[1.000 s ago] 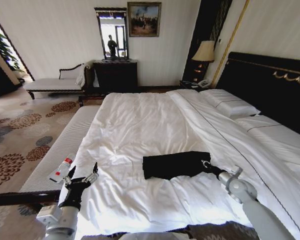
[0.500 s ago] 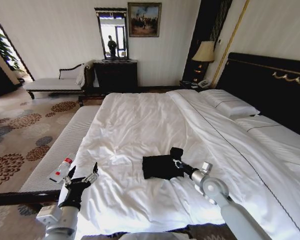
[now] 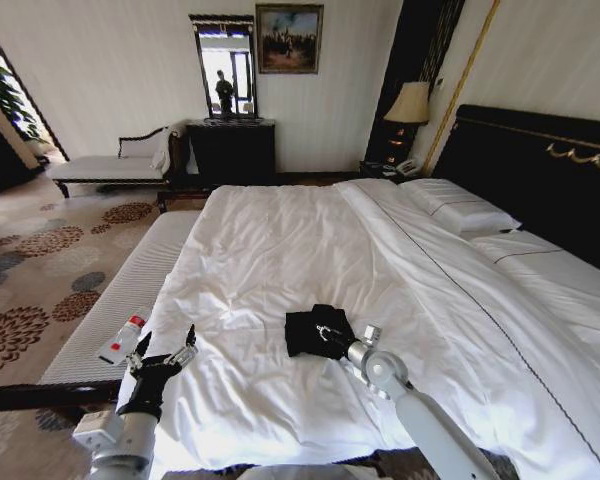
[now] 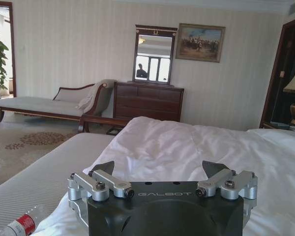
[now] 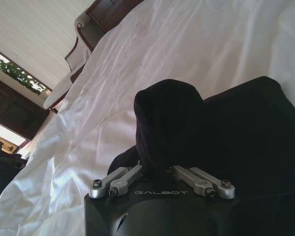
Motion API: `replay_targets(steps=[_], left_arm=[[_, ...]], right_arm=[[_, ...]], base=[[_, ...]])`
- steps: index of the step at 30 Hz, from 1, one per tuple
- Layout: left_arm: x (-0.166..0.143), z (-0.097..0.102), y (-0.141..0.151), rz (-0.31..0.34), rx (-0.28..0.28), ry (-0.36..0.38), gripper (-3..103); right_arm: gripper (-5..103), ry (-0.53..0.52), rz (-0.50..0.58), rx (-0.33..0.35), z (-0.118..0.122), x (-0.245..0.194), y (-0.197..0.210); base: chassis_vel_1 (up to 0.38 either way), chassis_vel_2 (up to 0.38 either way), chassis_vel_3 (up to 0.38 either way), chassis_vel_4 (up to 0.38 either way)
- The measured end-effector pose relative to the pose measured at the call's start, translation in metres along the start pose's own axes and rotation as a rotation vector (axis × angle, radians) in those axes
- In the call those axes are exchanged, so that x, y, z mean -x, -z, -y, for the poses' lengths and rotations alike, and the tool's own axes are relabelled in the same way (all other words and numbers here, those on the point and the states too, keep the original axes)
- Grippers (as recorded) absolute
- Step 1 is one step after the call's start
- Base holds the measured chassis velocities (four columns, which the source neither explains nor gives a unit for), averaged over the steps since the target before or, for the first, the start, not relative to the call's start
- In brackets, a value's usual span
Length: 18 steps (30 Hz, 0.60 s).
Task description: Fold the clothes on the bed.
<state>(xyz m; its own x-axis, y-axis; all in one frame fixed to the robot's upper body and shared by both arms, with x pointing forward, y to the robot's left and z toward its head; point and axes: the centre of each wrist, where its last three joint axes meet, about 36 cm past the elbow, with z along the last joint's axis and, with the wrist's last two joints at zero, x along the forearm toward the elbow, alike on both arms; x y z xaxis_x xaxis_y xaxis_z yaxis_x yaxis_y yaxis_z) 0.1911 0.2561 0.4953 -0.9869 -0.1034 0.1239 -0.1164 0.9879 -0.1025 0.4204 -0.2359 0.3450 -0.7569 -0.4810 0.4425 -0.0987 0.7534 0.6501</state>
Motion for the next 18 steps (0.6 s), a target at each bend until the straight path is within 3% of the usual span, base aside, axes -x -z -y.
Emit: replay_targets(steps=[7, 13, 14, 18], left_arm=[[0.0, 0.0, 0.0, 0.0, 0.0, 0.0, 100], [0.0, 0.0, 0.0, 0.0, 0.0, 0.0, 100], [0.0, 0.0, 0.0, 0.0, 0.0, 0.0, 100], [0.0, 0.0, 0.0, 0.0, 0.0, 0.0, 100]], right_arm=[[8, 0.02, 0.025, 0.04, -0.009, 0.001, -0.002], [8, -0.015, 0.014, 0.005, -0.001, 0.005, -0.009], [9, -0.027, 0.044, -0.02, -0.003, 0.012, -0.014], [20, -0.015, 0.068, -0.014, -0.01, 0.016, -0.016]], base=[[0.0, 0.0, 0.0, 0.0], [0.0, 0.0, 0.0, 0.0], [0.0, 0.0, 0.0, 0.0], [0.0, 0.0, 0.0, 0.0]])
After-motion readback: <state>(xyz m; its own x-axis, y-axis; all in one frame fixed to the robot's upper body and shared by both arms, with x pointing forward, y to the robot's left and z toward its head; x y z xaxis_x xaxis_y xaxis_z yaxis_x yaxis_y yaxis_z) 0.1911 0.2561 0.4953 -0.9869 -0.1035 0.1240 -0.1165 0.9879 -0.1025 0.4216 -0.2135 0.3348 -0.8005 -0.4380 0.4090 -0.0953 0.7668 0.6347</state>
